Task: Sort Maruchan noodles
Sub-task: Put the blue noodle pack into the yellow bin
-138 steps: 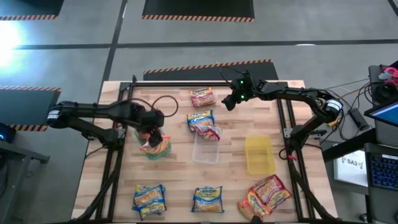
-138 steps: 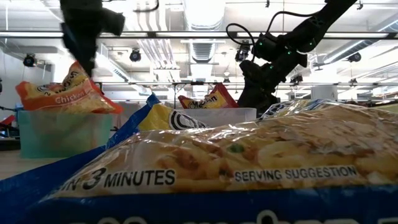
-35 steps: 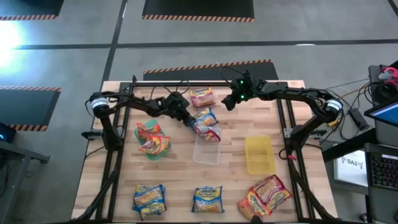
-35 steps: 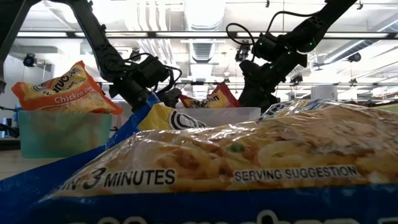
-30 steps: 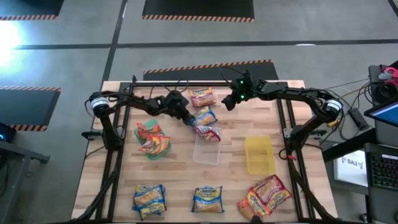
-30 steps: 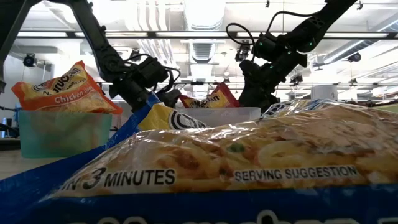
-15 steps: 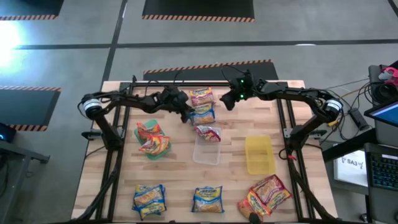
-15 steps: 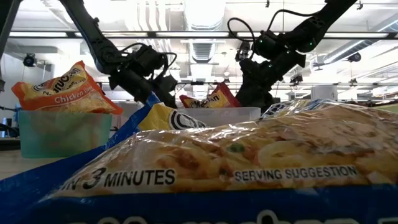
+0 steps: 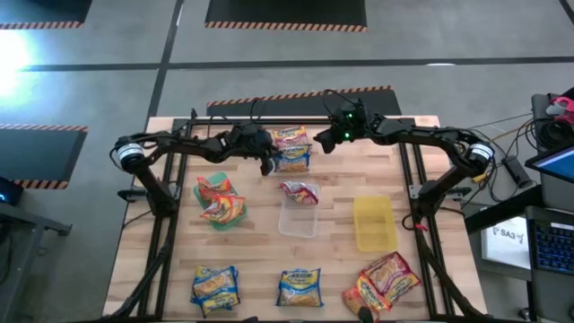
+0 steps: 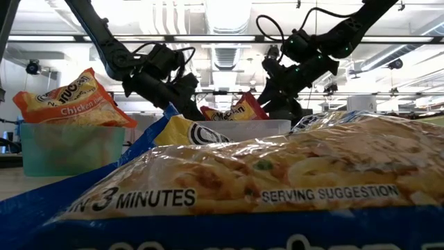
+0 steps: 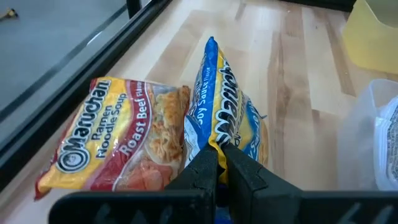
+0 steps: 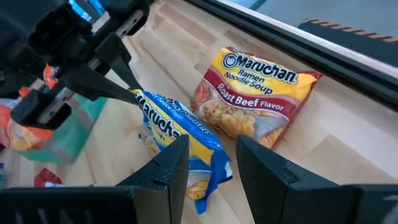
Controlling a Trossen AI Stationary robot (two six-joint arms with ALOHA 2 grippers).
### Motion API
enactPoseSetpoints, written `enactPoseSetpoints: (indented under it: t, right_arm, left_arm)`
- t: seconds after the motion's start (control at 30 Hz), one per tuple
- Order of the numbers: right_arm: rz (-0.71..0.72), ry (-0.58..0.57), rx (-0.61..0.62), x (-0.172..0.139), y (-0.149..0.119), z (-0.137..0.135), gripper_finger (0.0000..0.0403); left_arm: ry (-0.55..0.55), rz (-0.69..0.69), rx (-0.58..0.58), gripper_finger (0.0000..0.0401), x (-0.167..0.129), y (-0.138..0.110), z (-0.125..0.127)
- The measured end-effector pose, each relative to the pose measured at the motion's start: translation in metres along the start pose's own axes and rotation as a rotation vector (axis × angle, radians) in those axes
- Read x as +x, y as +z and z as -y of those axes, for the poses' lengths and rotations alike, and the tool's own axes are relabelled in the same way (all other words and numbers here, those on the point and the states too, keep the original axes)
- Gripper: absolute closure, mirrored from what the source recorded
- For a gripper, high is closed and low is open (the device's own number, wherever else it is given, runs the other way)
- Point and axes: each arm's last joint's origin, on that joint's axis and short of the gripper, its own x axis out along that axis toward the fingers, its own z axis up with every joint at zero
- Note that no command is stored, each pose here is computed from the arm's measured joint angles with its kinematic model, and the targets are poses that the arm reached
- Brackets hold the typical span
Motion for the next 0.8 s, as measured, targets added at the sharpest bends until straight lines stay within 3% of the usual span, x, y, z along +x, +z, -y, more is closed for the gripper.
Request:
enactPoseSetpoints:
  t: [0.3, 0.5, 0.8]
  right_arm:
    - [-0.019, -0.032, 0.038, 0.0054, -0.0038, 0.0043, 0.0280]
    - [-0.010, -0.032, 0.184, 0.0098, -0.0044, 0.0063, 0.0280]
    - [0.013, 0.006, 0.155, 0.0102, -0.0011, 0.0046, 0.0280]
  left_arm:
    - [0.001, 0.016, 0.032, 0.0401, -0.0001, 0.0017, 0.0000]
    - [0.000, 0.016, 0.034, 0.0401, -0.0001, 0.0017, 0.0000]
    - [0.000, 0.016, 0.038, 0.0401, -0.0001, 0.0018, 0.0000]
